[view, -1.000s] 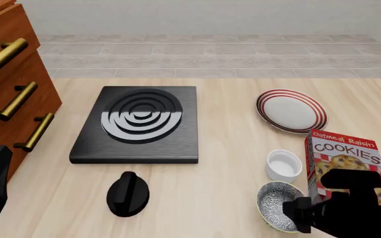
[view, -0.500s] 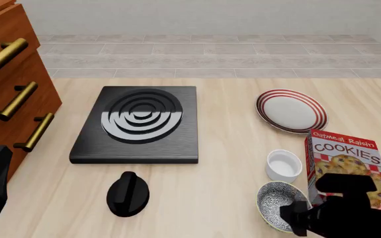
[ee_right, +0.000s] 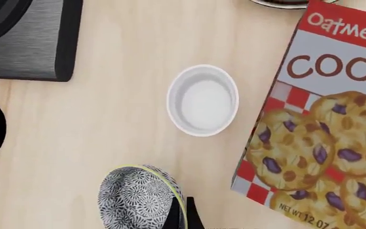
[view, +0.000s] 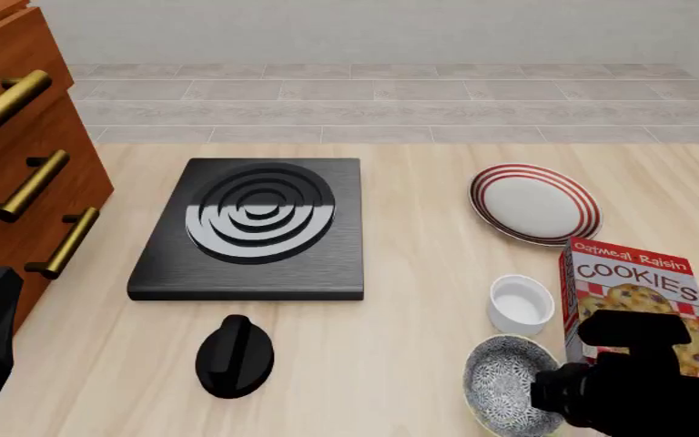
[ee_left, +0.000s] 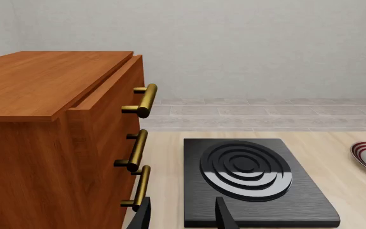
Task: Pick the akita bowl next to the ramekin and place it on the plate.
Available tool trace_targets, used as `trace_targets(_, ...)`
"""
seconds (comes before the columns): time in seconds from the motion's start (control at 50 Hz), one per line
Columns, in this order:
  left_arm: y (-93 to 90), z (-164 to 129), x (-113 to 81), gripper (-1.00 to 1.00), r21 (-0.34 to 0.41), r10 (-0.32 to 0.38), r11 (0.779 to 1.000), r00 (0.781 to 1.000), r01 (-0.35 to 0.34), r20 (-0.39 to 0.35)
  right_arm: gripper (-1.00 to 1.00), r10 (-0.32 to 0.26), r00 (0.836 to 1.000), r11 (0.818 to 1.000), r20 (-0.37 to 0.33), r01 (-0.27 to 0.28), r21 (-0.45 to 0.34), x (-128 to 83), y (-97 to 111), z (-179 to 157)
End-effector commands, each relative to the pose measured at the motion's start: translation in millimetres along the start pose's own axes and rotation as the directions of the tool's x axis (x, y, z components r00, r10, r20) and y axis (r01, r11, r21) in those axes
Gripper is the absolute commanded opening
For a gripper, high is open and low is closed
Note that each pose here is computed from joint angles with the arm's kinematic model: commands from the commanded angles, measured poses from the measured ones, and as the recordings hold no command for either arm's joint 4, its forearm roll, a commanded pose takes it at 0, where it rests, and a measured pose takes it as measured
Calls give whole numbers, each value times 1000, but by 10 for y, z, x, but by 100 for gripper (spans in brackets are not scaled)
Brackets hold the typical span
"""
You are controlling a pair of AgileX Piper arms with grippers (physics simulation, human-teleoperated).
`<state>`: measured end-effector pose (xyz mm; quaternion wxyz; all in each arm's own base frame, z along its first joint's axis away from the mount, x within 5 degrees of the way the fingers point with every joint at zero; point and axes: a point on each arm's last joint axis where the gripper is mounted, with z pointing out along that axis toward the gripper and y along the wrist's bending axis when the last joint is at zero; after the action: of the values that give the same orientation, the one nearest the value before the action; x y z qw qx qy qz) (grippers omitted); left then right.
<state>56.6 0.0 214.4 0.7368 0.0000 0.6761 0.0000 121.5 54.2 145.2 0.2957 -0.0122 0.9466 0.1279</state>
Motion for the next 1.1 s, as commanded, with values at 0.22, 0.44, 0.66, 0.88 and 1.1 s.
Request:
trace_targets(0.22, 0, 0, 0, 100, 0, 0, 1000, 1000, 0, 0, -100, -13, 1000, 1000, 25, 14, -25, -118, 83, -165)
trace_targets(0.44, 0, 0, 0, 100, 0, 0, 1000, 1000, 0, 0, -100, -10, 999, 999, 39, 11, -33, -160, 104, -256)
trace_targets(0.66, 0, 0, 0, 100, 0, 0, 1000, 1000, 0, 0, -100, -7, 999, 999, 54, 9, -48, -201, 137, -319)
trace_targets(0.88, 0, 0, 0, 100, 0, 0, 1000, 1000, 0, 0, -100, 5, 998, 998, 60, -1, -63, -257, 187, -339)
trace_targets(1.1, 0, 0, 0, 100, 0, 0, 1000, 1000, 0, 0, -100, 19, 998, 997, 68, -14, -73, -329, 229, -385)
